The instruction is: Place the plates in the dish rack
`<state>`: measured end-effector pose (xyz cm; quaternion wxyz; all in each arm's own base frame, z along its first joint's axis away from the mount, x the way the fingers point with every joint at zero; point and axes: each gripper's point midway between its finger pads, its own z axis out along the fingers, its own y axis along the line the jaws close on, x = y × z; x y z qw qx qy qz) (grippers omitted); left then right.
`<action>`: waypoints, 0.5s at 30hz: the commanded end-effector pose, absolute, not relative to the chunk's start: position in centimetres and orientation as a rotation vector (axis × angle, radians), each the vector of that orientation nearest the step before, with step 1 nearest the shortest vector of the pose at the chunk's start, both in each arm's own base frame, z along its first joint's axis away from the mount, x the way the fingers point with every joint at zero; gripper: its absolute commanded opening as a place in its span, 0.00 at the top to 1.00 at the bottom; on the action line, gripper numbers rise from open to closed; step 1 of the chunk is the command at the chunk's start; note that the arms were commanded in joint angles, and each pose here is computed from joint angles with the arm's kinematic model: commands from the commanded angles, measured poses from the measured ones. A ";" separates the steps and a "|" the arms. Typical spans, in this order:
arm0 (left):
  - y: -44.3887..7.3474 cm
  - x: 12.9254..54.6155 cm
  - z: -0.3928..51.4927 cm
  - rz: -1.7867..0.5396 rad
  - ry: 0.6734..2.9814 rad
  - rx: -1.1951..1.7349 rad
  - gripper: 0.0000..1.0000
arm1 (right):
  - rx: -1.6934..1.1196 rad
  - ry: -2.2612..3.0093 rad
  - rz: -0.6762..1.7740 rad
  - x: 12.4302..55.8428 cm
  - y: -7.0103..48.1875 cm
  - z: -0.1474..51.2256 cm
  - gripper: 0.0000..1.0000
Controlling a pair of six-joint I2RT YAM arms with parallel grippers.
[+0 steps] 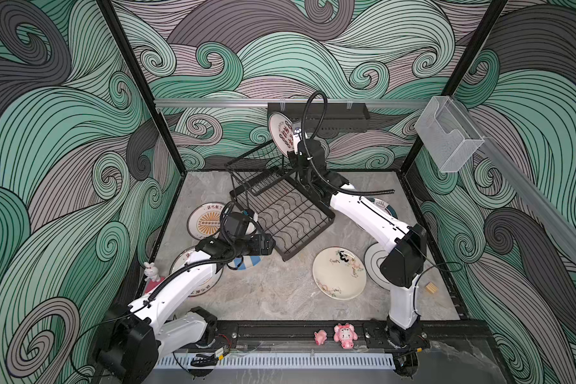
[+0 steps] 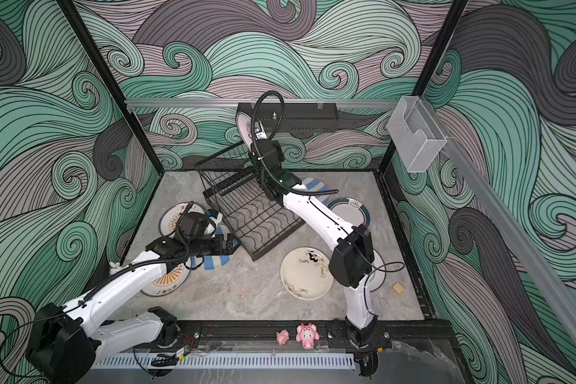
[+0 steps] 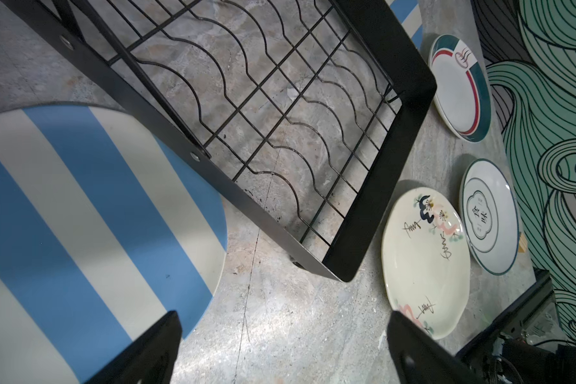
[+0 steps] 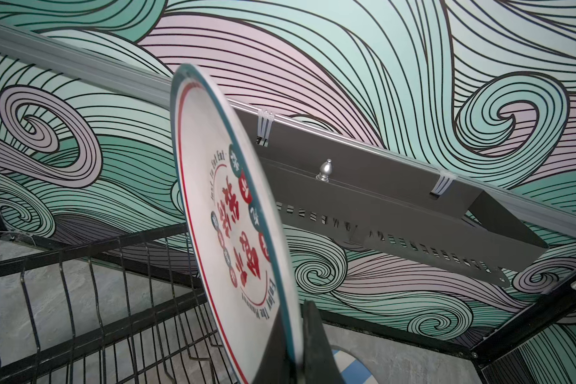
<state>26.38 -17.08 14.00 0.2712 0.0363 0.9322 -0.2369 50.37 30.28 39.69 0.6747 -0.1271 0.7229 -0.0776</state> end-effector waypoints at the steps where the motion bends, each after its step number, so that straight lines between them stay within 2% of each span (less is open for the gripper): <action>1: -16.7 25.8 14.0 -0.626 2.523 0.095 0.02 | -0.174 1.540 -0.180 50.6 29.4 42.9 1.00; 15: -15.6 25.6 13.9 -0.576 2.495 0.076 0.01 | -0.199 1.565 -0.200 51.9 30.4 40.7 1.00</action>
